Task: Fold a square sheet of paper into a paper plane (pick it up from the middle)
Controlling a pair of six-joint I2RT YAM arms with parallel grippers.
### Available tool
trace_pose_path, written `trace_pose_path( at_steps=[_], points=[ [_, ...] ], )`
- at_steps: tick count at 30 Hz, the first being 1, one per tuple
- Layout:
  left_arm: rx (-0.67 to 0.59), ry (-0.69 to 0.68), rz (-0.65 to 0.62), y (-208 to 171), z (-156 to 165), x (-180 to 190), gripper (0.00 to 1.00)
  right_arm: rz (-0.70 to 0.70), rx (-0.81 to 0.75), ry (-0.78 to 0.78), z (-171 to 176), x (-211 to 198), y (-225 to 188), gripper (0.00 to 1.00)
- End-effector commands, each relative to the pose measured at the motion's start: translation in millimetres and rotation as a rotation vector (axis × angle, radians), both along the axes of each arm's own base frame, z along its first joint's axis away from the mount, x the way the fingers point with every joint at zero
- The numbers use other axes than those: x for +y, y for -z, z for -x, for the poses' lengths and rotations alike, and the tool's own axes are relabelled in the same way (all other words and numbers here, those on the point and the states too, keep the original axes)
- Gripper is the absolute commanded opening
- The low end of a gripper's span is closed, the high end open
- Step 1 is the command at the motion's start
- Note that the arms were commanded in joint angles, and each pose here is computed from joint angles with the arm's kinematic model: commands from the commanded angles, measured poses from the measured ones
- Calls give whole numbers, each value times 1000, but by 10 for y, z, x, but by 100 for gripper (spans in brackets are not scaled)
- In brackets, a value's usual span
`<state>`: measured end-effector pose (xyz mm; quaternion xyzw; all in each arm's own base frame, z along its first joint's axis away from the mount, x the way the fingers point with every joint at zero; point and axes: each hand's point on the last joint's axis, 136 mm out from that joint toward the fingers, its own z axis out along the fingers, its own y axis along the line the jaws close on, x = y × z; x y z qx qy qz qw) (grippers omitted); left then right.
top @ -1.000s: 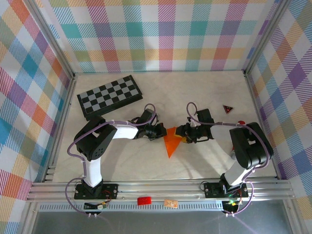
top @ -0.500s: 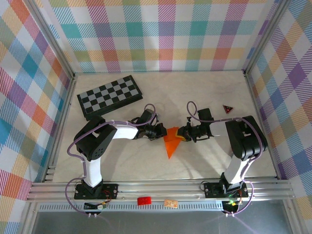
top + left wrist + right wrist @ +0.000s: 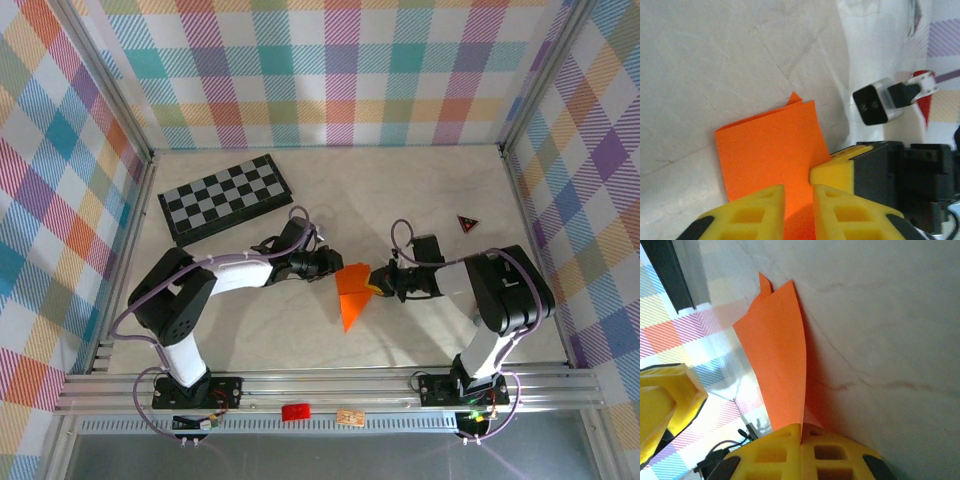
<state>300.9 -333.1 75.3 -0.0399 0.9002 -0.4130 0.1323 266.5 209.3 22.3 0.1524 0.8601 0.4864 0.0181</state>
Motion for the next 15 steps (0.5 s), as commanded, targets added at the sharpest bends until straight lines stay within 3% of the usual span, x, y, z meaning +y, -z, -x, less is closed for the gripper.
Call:
trace_pose_path(
  at_steps=[1,8,15],
  points=[
    [25,10,62,-55,135,-62,18,-2,-47,121,-144,-52,-99,6],
    [58,57,60,72,353,-207,12,60,-54,185,-66,-122,-60,8],
    [79,46,14,264,299,-246,12,28,-74,139,-7,-44,-136,14]
  ],
)
